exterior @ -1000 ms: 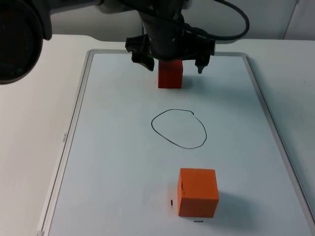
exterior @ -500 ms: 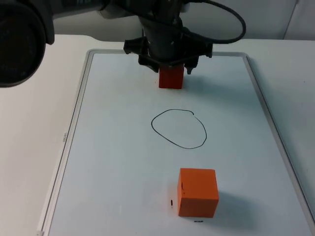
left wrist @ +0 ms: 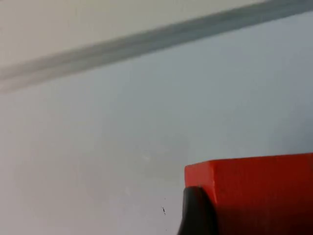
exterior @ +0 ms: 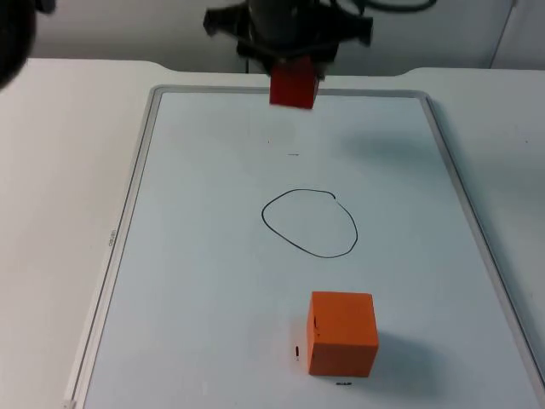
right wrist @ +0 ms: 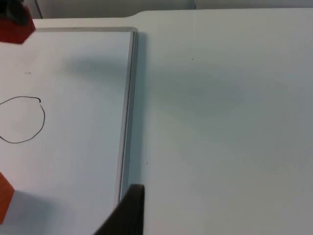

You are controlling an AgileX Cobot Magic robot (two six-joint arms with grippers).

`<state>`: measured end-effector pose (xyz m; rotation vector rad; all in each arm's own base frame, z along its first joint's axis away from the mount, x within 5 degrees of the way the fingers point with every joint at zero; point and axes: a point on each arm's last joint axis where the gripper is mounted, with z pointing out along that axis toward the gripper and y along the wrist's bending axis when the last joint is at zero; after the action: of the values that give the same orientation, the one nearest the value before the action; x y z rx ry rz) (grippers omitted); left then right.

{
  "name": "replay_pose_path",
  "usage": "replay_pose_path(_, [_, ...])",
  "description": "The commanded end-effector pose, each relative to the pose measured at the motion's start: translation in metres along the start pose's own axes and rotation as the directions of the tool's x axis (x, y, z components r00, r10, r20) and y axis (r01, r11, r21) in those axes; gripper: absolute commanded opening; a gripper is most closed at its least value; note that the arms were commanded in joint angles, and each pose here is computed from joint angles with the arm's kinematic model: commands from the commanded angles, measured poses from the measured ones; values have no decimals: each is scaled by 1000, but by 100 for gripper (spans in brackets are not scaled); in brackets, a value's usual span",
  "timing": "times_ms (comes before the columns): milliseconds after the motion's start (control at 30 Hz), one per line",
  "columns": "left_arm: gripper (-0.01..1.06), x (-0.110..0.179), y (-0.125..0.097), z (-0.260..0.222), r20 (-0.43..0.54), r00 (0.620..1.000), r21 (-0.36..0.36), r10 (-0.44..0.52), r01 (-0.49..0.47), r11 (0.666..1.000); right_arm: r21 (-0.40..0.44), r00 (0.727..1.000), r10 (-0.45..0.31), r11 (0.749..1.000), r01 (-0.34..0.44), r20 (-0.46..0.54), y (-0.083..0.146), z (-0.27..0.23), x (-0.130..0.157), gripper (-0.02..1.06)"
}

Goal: Pick up one cube with the left hand and another cube with the right hand. First place the cube in the right hand at the target position, then stack the cube in the left hand on top.

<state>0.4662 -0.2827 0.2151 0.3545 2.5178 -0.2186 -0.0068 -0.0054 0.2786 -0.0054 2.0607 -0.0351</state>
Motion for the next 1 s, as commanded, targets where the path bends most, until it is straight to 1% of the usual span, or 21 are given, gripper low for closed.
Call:
replay_pose_path(0, [5, -12, -5, -35, 24, 999, 21, 45, -46, 999, 5, 1000, 3, 1000, -3, 9, 0, 0, 0, 104])
replay_pose_path(33, [5, -18, -4, -61, 26, 996, 30, 81, -82, 996, 5, 1000, 3, 1000, -3, 9, 0, 0, 0, 104])
replay_pose_path(67, [5, -21, -4, -77, 31, 992, 38, 119, -120, 992, 5, 1000, 3, 1000, -3, 9, 0, 0, 0, 104])
replay_pose_path(100, [5, -21, -4, -77, 31, 992, 38, 119, -120, 992, 5, 1000, 3, 1000, -3, 9, 0, 0, 0, 104])
replay_pose_path(167, [5, -24, -2, -106, 23, 983, 38, 182, -182, 982, 5, 1000, 3, 1000, -3, 9, 0, 0, 0, 104])
replay_pose_path(233, [5, -25, 0, -136, 24, 975, 36, 223, -224, 974, 5, 1000, 3, 1000, -3, 9, 0, 0, 0, 104])
replay_pose_path(267, [5, -25, 0, -136, 24, 975, 36, 223, -224, 974, 5, 1000, 3, 1000, -3, 9, 0, 0, 0, 104])
replay_pose_path(300, [5, -26, 2, -147, 21, 970, 27, 241, -241, 970, 5, 1000, 3, 1000, -3, 9, 0, 0, 0, 104])
replay_pose_path(367, [5, -30, 4, -173, 71, 968, 15, 241, -242, 970, 5, 1000, 3, 1000, -3, 9, 0, 0, 0, 104])
replay_pose_path(433, [5, -31, 4, -182, 85, 968, 23, 237, -239, 971, 5, 1000, 3, 1000, -3, 9, 0, 0, 0, 104])
replay_pose_path(500, [5, -28, 3, -204, 108, 962, 60, 252, -259, 964, 5, 1000, 3, 1000, -3, 9, 0, 0, 0, 104])
replay_pose_path(567, [5, -19, 2, -223, 106, 955, 104, 279, -290, 951, 5, 1000, 3, 1000, -3, 9, 0, 0, 0, 104])
replay_pose_path(600, [5, -19, 2, -223, 106, 955, 104, 279, -290, 951, 5, 1000, 3, 1000, -3, 9, 0, 0, 0, 104])
replay_pose_path(667, [5, -9, 6, -233, 104, 955, 106, 278, -288, 952, 5, 1000, 3, 1000, -3, 9, 0, 0, 0, 104])
replay_pose_path(733, [5, 1, 9, -241, 134, 952, 108, 276, -291, 951, 5, 1000, 3, 1000, -3, 9, 0, 0, 0, 104])
replay_pose_path(767, [5, 1, 9, -241, 134, 952, 108, 276, -291, 951, 5, 1000, 3, 1000, -3, 9, 0, 0, 0, 104])
replay_pose_path(833, [5, 20, 13, -247, 178, 950, 122, 257, -281, 952, 5, 1000, 3, 1000, -3, 9, 0, 0, 0, 104])
replay_pose_path(867, [5, 26, 14, -247, 186, 949, 123, 256, -281, 952, 5, 1000, 3, 1000, -3, 9, 0, 0, 0, 104])
replay_pose_path(900, [5, 45, 19, -247, 191, 949, 123, 252, -278, 953, 5, 1000, 3, 1000, -3, 9, 0, 0, 0, 104])
replay_pose_path(933, [5, 45, 19, -247, 191, 949, 123, 252, -278, 953, 5, 1000, 3, 1000, -3, 9, 0, 0, 0, 104])
replay_pose_path(967, [5, 59, 23, -246, 191, 949, 121, 250, -275, 954, 5, 1000, 3, 1000, -3, 9, 0, 0, 0, 104])
